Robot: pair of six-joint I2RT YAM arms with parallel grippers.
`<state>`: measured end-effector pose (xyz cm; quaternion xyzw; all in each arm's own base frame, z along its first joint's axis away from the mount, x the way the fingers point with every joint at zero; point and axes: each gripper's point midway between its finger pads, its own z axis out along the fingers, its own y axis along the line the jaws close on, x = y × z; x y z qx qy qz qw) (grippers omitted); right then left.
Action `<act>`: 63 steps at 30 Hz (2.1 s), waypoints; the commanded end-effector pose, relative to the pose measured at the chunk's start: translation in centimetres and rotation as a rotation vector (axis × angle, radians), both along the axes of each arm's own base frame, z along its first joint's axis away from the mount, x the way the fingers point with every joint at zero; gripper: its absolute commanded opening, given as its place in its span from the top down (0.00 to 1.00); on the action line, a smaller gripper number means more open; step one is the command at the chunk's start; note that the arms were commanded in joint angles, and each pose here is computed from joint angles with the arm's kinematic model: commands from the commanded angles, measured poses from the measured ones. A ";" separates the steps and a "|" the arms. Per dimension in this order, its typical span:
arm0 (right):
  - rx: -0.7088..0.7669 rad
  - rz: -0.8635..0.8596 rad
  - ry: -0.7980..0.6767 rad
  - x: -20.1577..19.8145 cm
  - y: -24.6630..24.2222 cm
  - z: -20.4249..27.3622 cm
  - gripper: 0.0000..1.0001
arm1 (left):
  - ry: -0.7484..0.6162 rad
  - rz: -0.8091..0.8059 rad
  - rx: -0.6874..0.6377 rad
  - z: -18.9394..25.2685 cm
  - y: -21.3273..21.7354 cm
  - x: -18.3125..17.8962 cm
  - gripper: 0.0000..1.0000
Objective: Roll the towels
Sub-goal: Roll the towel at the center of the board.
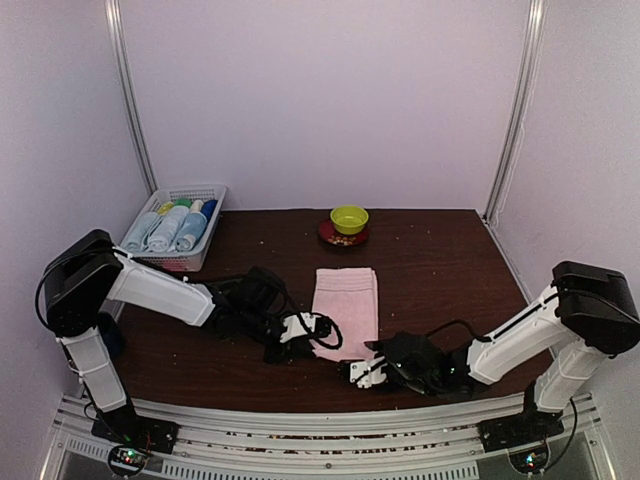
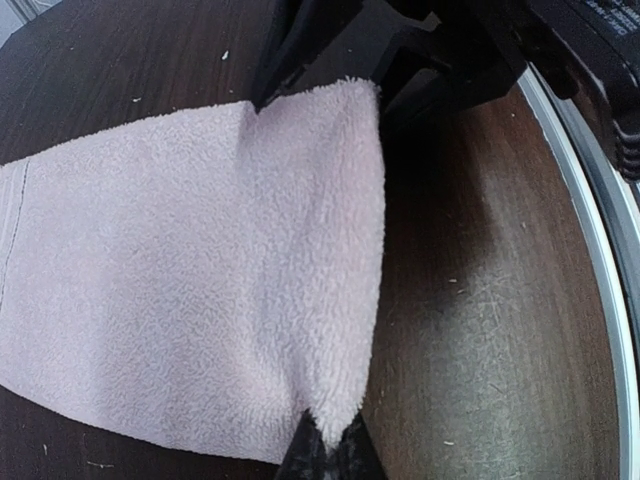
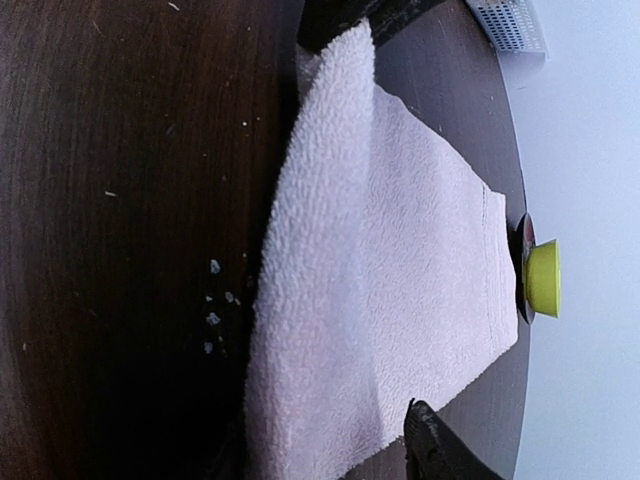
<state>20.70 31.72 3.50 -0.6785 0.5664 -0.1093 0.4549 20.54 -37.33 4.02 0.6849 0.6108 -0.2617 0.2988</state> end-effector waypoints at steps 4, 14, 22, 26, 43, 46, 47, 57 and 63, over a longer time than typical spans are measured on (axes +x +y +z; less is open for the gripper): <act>-0.144 -0.047 -0.013 -0.6 -2.1 -3.1 0.47 | 0.019 0.012 -0.036 1.0 -0.5 0.8 1.00; -0.128 -0.075 0.014 -0.8 -2.1 -2.9 0.91 | 0.015 0.026 -0.021 0.6 0.0 1.0 1.00; -0.051 -0.057 0.146 -2.2 -1.2 -1.6 1.00 | -0.003 0.027 0.019 -0.1 0.9 0.8 0.85; -0.044 -0.050 0.219 -3.1 -1.1 -1.5 1.00 | -0.019 0.031 0.016 0.4 1.0 0.9 0.73; 0.092 -0.268 0.588 -1.2 -0.9 -1.8 1.00 | -0.011 -0.029 -0.060 2.0 1.0 -0.6 0.55; 0.049 -0.307 0.650 -0.9 -1.2 -2.4 1.00 | -0.016 -0.025 -0.062 2.1 0.9 -0.5 0.54; 0.043 -0.313 0.674 -0.9 -1.1 -2.4 1.00 | -0.014 -0.025 -0.058 2.0 0.8 -0.5 0.54; 0.052 -0.353 0.847 -0.2 -1.8 -2.7 1.00 | -0.051 0.015 -0.017 0.8 0.6 1.0 0.53; 0.060 -0.378 0.923 0.4 -2.6 -3.2 1.00 | -0.073 0.047 -0.026 0.7 -0.1 2.3 0.53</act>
